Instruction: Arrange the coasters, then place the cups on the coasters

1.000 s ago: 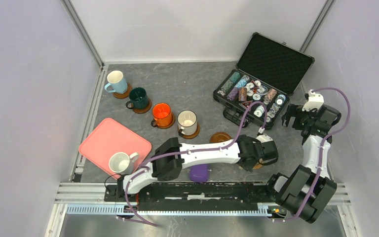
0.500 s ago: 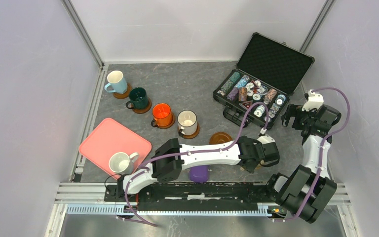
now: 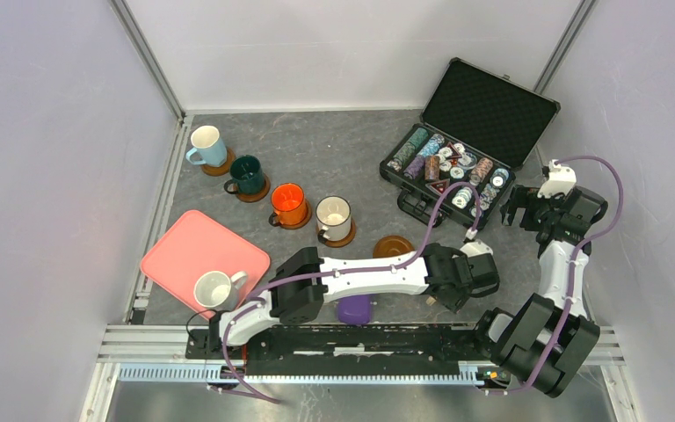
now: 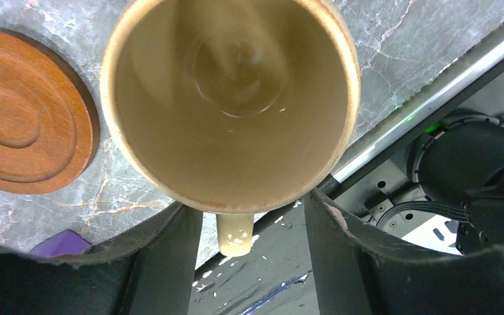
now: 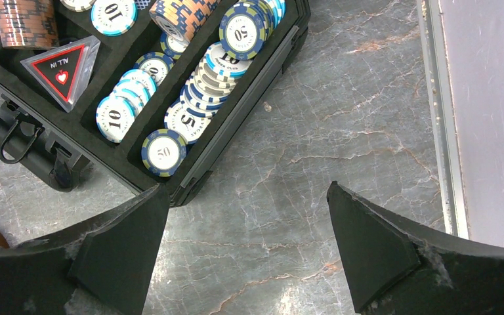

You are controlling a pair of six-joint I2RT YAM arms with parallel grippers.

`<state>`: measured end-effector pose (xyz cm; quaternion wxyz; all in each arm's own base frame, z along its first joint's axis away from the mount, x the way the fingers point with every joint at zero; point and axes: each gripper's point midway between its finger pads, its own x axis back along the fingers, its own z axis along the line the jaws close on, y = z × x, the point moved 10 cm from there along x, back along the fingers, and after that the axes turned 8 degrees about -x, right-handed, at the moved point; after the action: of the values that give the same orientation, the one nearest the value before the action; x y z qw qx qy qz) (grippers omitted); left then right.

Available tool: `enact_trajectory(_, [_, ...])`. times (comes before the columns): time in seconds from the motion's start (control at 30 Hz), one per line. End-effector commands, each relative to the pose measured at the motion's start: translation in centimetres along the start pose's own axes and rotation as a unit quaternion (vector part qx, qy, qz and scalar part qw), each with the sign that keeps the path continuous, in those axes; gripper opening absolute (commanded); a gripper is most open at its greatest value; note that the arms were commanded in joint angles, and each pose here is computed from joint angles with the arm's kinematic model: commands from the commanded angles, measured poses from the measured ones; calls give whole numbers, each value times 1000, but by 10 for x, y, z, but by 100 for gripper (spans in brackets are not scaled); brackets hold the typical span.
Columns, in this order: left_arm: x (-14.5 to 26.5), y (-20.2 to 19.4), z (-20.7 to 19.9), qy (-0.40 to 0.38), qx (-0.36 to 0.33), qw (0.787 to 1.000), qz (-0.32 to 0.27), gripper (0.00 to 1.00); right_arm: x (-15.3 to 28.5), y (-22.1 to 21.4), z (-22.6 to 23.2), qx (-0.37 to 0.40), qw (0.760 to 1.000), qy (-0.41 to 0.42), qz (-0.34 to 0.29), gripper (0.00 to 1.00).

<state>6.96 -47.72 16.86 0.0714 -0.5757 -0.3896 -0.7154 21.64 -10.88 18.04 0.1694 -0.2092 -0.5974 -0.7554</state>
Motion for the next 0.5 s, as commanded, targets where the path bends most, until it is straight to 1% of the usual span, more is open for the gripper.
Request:
enact_trajectory(0.0, [20,7,-6,-39,37,998,-23,66,1,8,0,4,1000,2,-17,98])
enact_trajectory(0.47, [19,-1,-11,-66,59,996,0,69,1,8,-1,4,1000,2,-16,98])
